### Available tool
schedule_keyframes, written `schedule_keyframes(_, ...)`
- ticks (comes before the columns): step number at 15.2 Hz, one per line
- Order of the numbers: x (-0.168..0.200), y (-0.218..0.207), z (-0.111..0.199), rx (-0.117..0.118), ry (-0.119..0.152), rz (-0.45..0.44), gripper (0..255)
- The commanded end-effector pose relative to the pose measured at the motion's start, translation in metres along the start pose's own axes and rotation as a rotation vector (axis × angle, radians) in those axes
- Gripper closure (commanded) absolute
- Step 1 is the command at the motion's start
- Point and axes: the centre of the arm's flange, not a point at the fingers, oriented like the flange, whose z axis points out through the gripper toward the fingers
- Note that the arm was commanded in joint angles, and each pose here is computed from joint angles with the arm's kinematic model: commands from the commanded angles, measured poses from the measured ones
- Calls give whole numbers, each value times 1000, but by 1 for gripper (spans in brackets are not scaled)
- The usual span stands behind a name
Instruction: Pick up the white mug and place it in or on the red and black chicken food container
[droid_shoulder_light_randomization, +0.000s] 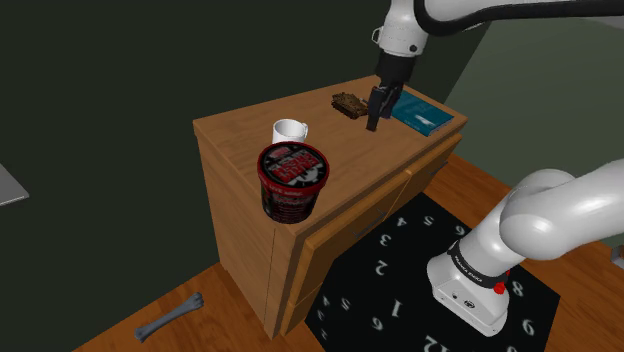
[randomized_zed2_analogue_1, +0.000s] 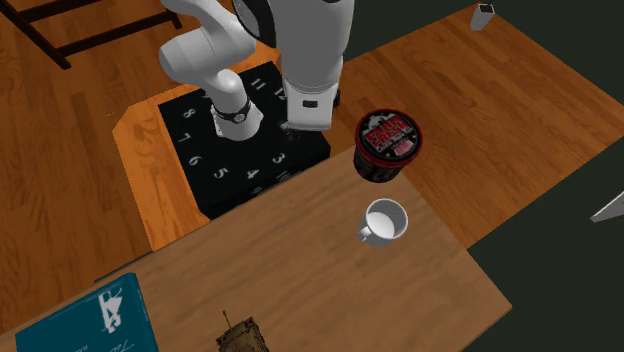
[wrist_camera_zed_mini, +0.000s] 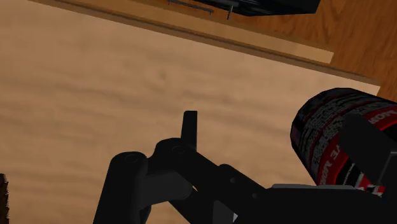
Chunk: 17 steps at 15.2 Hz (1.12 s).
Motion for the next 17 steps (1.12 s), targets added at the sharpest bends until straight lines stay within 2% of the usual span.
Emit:
schedule_keyframes(1,22,-7,12,-4,14,-7,0)
schedule_keyframes(17,200,-68,77,-34,115,-57,0)
